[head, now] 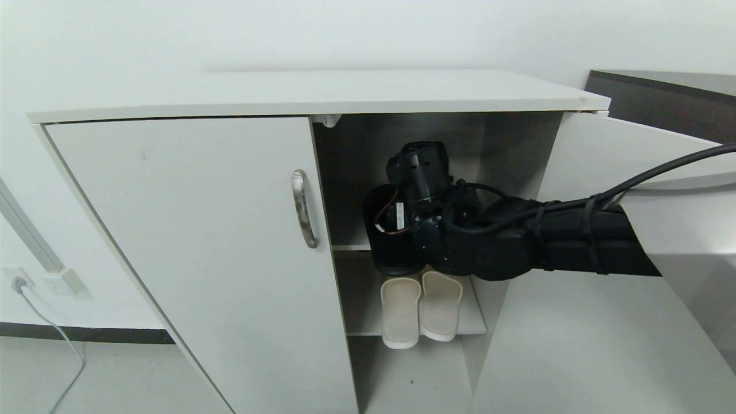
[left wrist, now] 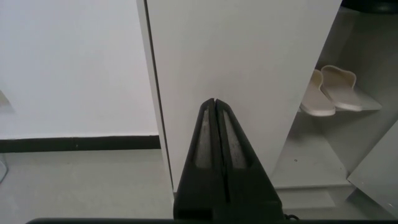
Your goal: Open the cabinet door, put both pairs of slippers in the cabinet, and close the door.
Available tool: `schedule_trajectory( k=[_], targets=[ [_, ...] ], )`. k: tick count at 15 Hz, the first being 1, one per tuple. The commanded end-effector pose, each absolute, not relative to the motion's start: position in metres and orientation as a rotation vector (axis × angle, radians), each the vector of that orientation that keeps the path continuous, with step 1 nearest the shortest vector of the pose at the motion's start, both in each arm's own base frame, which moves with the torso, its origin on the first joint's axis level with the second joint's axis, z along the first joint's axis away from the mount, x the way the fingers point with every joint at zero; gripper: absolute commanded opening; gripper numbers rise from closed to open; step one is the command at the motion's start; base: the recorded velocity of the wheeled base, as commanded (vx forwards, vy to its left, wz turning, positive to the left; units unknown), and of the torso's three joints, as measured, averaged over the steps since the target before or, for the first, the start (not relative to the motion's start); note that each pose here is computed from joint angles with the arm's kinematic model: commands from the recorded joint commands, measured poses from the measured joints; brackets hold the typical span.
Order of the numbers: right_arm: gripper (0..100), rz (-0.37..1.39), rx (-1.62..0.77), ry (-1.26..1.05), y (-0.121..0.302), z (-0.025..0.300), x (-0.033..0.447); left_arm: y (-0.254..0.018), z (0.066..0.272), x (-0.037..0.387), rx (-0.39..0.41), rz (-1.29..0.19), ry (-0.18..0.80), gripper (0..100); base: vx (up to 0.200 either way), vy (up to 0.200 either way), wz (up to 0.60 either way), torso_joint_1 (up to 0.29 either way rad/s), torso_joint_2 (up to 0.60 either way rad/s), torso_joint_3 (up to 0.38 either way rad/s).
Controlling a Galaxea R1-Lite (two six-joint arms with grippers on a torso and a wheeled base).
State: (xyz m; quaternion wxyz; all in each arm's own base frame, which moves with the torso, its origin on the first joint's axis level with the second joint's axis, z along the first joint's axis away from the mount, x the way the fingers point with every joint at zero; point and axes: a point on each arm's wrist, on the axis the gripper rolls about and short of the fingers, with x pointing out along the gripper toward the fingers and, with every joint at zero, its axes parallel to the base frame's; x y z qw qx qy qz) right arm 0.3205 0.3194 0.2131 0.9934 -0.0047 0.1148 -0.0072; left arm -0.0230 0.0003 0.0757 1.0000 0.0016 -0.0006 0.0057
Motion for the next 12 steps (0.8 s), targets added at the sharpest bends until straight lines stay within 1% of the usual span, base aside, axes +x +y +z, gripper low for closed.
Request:
schedule_trajectory(
  k=[1, 5, 9, 10, 12],
  targets=[
    [100, 0.022, 0.009, 0.225, 0.315, 0.222, 0.294, 0.000, 0.076, -0.023, 0.003, 0.012, 0.000, 0, 0.000, 0.000, 0.00, 0.000, 0.00, 0.000],
    [100, 0.105, 0.043, 0.176, 0.306, 0.228, 0.247, 0.000, 0.076, -0.023, 0.003, 0.012, 0.000, 0, 0.000, 0.000, 0.00, 0.000, 0.00, 0.000],
    [100, 0.188, 0.059, 0.160, 0.296, 0.225, 0.203, 0.000, 0.076, -0.023, 0.005, 0.011, 0.000, 0, 0.000, 0.000, 0.00, 0.000, 0.00, 0.000],
    [0, 0.211, 0.070, 0.151, 0.295, 0.223, 0.194, 0.000, 0.076, -0.023, 0.005, 0.011, 0.000, 0, 0.000, 0.000, 0.00, 0.000, 0.00, 0.000],
    [0, 0.214, 0.069, 0.151, 0.294, 0.220, 0.193, 0.000, 0.076, -0.023, 0.005, 0.011, 0.000, 0, 0.000, 0.000, 0.00, 0.000, 0.00, 0.000]
  ],
)
